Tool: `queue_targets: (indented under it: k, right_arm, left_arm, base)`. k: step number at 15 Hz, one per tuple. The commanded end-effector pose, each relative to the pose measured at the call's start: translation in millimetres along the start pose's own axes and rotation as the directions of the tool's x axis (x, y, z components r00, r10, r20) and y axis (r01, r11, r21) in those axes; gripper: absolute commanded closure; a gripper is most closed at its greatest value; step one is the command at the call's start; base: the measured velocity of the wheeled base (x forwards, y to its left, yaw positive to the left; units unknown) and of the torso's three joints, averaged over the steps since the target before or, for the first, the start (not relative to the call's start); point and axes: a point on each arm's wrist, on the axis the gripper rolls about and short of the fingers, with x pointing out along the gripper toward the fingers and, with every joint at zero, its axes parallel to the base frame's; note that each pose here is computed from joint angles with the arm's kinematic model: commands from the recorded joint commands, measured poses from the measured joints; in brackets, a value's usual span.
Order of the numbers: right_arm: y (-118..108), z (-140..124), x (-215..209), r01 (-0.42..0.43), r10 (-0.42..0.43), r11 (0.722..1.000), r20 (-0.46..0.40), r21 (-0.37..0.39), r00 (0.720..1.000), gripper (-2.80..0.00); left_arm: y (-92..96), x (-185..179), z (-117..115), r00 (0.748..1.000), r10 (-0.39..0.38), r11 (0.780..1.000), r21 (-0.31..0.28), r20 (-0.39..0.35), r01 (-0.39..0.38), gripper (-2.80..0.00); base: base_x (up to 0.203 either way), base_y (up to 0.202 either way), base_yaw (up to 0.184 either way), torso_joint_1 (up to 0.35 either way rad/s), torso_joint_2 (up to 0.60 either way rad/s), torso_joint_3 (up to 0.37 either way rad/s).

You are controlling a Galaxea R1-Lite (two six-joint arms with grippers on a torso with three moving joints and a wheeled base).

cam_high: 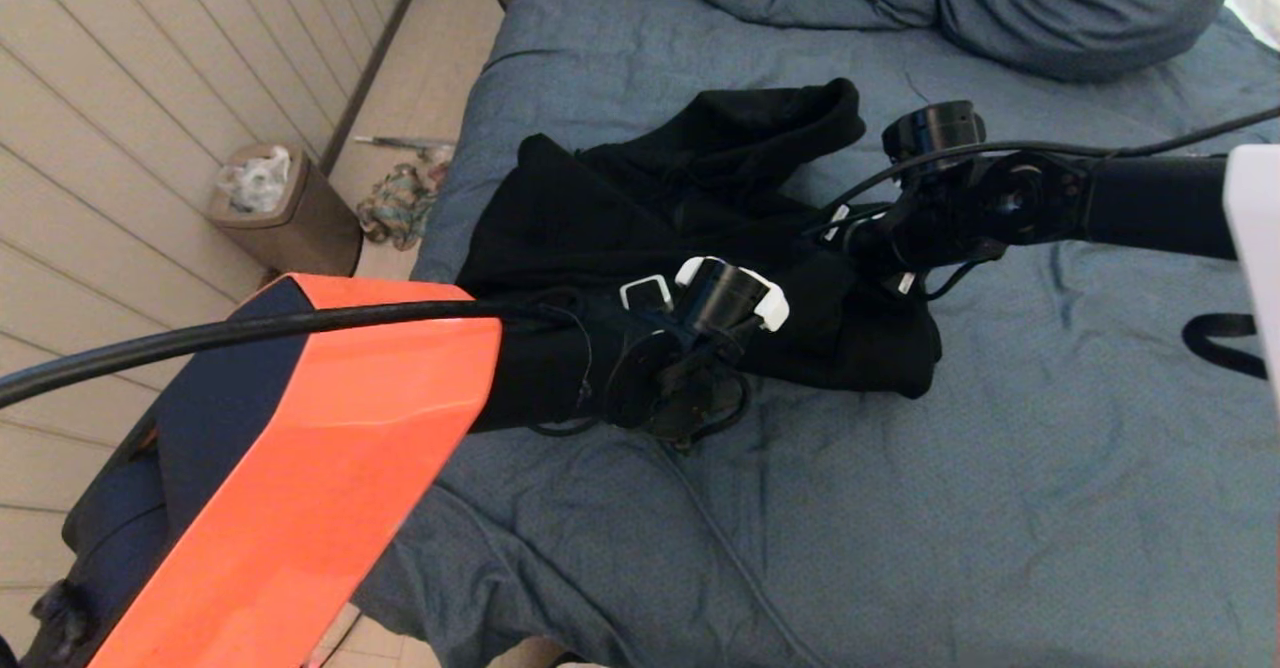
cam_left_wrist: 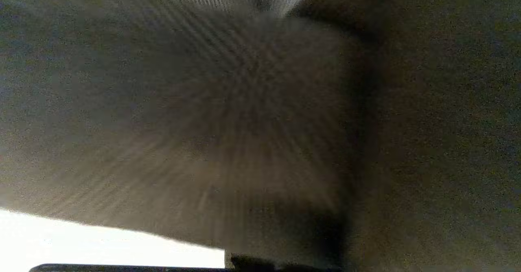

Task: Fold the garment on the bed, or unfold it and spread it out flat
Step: Fold the black sweatshirt

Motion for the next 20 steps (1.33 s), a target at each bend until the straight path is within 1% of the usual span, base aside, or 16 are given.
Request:
queue_targets:
  k: [1,3,6,9,12,13,14,16,17,20]
  right_arm:
    - [0.5,0.5,-1.6,-0.001,0.001,1.0,0.001,0.003,1.0,0.0]
    - [0.9,1.9,-4.1,-0.004,0.004,1.0,0.005,0.006,1.0,0.0]
    - [5.3,6.7,-19.7,-0.02,0.02,1.0,0.024,0.005,0.999,0.0]
    - [8.9,10.6,-32.4,-0.035,0.035,0.999,0.042,0.011,0.999,0.0]
    - [7.3,6.7,-53.4,-0.03,0.029,0.999,0.033,0.011,0.999,0.0]
    - [6.8,3.6,-65.2,-0.03,0.03,1.0,0.028,0.007,0.999,0.0]
    - [4.9,-2.8,-77.5,-0.024,0.024,1.0,0.013,0.002,1.0,0.0]
    - [-0.6,-18.1,-102.8,-0.017,0.017,1.0,-0.019,-0.012,1.0,0.0]
    - [-4.5,-28.3,-114.9,-0.012,0.011,1.0,-0.042,-0.025,0.999,0.0]
    - [-13.9,-63.4,-142.6,-0.013,0.003,0.997,-0.123,-0.078,0.992,0.0]
  left_arm:
    - [-2.1,-17.0,11.7,0.999,-0.018,1.0,-0.016,0.029,0.018,0.0]
    - [-0.4,-45.6,32.8,0.997,-0.041,0.999,-0.028,0.065,0.043,0.0]
    - [5.5,-91.5,62.4,0.99,-0.082,0.994,-0.056,0.113,0.089,0.0]
    - [19.2,-143.4,87.9,0.983,-0.111,0.99,-0.068,0.145,0.121,0.0]
    - [34.9,-181.1,103.9,0.979,-0.125,0.987,-0.084,0.162,0.139,0.0]
    - [39.6,-188.9,105.2,0.979,-0.125,0.987,-0.085,0.159,0.14,0.0]
    - [45.0,-191.2,101.0,0.984,-0.116,0.989,-0.074,0.132,0.127,0.0]
    - [58.5,-189.6,85.3,0.995,-0.097,0.994,-0.036,0.039,0.099,0.0]
    - [66.9,-192.0,78.1,0.995,-0.095,0.995,-0.022,-0.005,0.095,0.0]
    - [89.7,-198.0,59.6,0.995,-0.064,0.998,0.015,-0.081,0.066,0.0]
  base:
    - [0.0,0.0,0.0,0.0,0.0,0.0]
    - [0.0,0.0,0.0,0.0,0.0,0.0]
    - [0.0,0.0,0.0,0.0,0.0,0.0]
    - [0.0,0.0,0.0,0.0,0.0,0.0]
    - [0.0,0.0,0.0,0.0,0.0,0.0]
    - [0.0,0.0,0.0,0.0,0.0,0.0]
    - [0.0,0.0,0.0,0.0,0.0,0.0]
    - [0.0,0.0,0.0,0.0,0.0,0.0]
    - [0.0,0.0,0.0,0.0,0.0,0.0]
    - [0.0,0.0,0.0,0.0,0.0,0.0]
